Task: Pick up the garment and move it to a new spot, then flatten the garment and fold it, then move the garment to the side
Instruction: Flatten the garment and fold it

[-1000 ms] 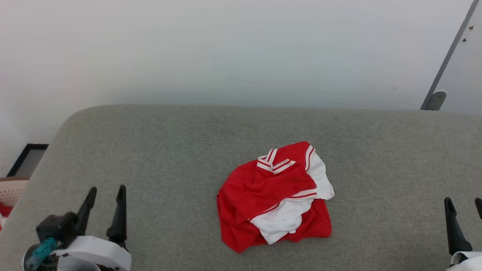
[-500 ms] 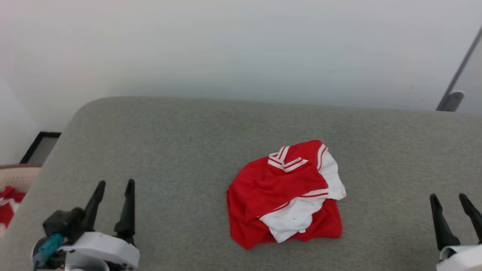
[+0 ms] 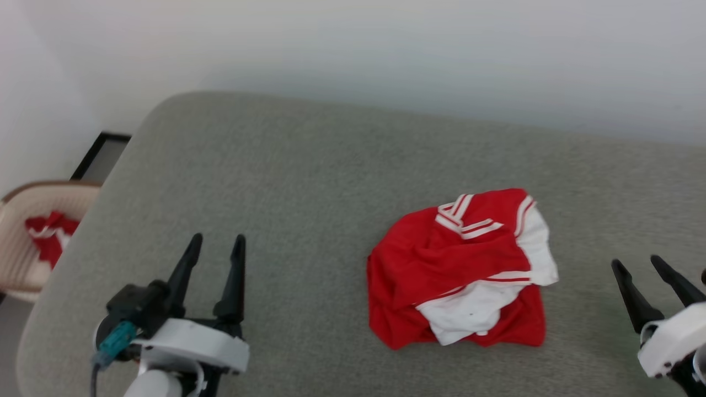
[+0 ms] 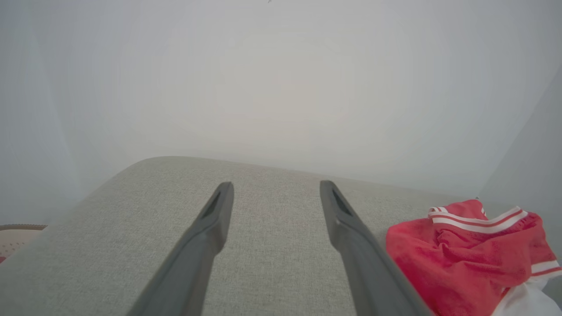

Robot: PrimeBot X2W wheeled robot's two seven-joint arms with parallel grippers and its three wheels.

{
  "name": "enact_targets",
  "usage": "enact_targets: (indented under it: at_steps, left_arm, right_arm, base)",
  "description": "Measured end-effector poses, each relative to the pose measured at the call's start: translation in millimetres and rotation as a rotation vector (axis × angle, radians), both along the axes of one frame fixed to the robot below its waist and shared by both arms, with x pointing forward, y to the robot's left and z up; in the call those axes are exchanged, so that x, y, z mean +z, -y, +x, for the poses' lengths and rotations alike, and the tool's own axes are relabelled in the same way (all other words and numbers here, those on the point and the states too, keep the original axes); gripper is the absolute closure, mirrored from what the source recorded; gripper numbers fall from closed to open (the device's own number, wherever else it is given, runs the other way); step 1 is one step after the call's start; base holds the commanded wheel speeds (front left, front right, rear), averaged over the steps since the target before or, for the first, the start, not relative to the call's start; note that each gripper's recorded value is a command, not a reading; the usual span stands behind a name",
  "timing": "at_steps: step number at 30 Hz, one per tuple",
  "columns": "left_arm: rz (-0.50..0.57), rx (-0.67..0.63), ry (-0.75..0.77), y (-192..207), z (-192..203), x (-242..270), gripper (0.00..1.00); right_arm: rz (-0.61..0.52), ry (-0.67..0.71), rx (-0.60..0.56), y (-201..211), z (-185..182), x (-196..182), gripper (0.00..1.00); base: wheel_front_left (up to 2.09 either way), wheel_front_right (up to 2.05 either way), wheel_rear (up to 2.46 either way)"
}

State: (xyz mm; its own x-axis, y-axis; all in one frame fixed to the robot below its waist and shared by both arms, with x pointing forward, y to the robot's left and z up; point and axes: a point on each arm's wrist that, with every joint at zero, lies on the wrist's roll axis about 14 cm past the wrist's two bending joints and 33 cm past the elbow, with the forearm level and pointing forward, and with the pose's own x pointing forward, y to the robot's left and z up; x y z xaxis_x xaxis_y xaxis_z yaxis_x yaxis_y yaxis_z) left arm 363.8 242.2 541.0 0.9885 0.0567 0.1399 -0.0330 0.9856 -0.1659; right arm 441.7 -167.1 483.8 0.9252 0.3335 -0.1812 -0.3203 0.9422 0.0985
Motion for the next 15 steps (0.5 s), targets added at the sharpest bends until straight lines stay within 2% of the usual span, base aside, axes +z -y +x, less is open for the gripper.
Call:
enact_targets:
  at_steps: [9,15]
  left_arm:
    - [-0.007,0.026,-0.036,-1,9,-14,0.0]
    - [-0.008,0.042,-0.05,-3,13,-19,0.0]
  right_arm:
    - [-0.039,-0.137,0.156,-41,30,-34,0.0]
    - [-0.066,-0.239,0.235,-62,37,-63,0.0]
  base:
    - [0.0,0.0,0.0]
    - [0.0,0.0,0.0]
